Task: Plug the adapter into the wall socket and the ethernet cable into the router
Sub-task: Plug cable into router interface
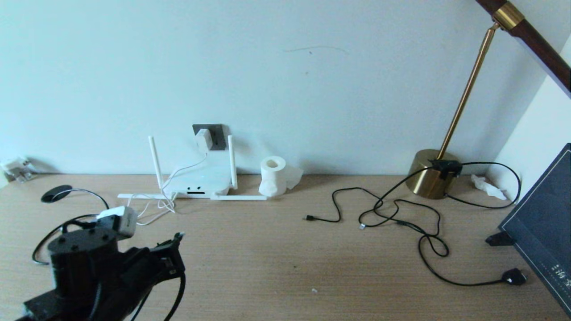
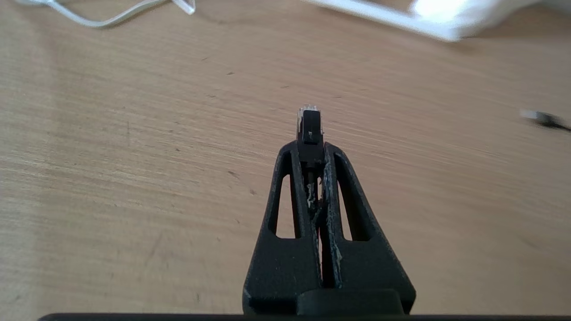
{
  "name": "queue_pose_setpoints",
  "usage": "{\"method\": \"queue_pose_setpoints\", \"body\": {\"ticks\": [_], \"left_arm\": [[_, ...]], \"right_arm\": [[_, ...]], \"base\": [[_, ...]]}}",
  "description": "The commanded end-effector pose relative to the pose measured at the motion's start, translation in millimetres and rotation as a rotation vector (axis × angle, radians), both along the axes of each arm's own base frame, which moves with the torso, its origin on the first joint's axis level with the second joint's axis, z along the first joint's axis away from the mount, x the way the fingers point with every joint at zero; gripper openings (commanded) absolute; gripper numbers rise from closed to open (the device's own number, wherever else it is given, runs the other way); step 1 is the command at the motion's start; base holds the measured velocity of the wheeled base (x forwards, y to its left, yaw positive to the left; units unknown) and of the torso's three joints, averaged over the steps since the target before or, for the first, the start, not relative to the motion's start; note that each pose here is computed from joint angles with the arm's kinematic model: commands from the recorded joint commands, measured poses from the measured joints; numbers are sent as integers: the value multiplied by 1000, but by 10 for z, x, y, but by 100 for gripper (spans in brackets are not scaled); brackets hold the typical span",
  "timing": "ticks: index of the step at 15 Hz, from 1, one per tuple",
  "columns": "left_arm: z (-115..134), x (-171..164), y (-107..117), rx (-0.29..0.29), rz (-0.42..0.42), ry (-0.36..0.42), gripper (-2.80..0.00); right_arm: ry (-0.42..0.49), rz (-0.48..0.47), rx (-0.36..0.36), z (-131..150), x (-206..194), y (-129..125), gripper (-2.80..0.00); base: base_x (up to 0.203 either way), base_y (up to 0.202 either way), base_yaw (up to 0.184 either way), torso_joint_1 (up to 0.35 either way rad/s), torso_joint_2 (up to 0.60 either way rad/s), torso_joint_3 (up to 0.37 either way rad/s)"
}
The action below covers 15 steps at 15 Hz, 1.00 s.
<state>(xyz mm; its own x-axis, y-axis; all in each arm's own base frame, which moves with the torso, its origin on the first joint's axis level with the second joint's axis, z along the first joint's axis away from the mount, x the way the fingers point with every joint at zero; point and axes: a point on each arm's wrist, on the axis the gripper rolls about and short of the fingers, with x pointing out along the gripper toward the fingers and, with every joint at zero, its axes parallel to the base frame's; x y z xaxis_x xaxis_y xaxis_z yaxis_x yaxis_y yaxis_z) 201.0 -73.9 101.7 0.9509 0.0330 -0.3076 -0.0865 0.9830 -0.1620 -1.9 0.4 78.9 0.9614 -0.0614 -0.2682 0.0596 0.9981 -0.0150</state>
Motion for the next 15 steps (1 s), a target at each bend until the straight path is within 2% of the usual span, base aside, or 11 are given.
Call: {"method": "queue_pose_setpoints", "body": {"ticks": [1,4,5,7,10,13,15], "left_arm": [[-237,179,8,28,36,72,-280],[-437,471,53,20,81,22,-280],[-510,537,64,35,79,3,-280],[-653,610,104,63,55,10,-280],[-585,746,193,29,5,-40,-280],[-551,899,218,44,-34,-82,-280],[-533,969,252,56,-58,-101,-280]], "right_arm": [[3,-25,19,0,5,-4,0],[3,-25,19,0,5,-4,0],[3,-25,19,0,5,-4,0],[3,-24,18,0,5,-4,0],[6,-20,1,-5,5,-4,0],[6,-13,-16,-1,5,-4,0],[3,-22,16,0,5,-4,0]], "base": [[0,0,0,0,0,0],[0,0,0,0,0,0],[0,0,0,0,0,0],[0,0,0,0,0,0],[0,0,0,0,0,0],[0,0,0,0,0,0],[0,0,0,0,0,0]]}}
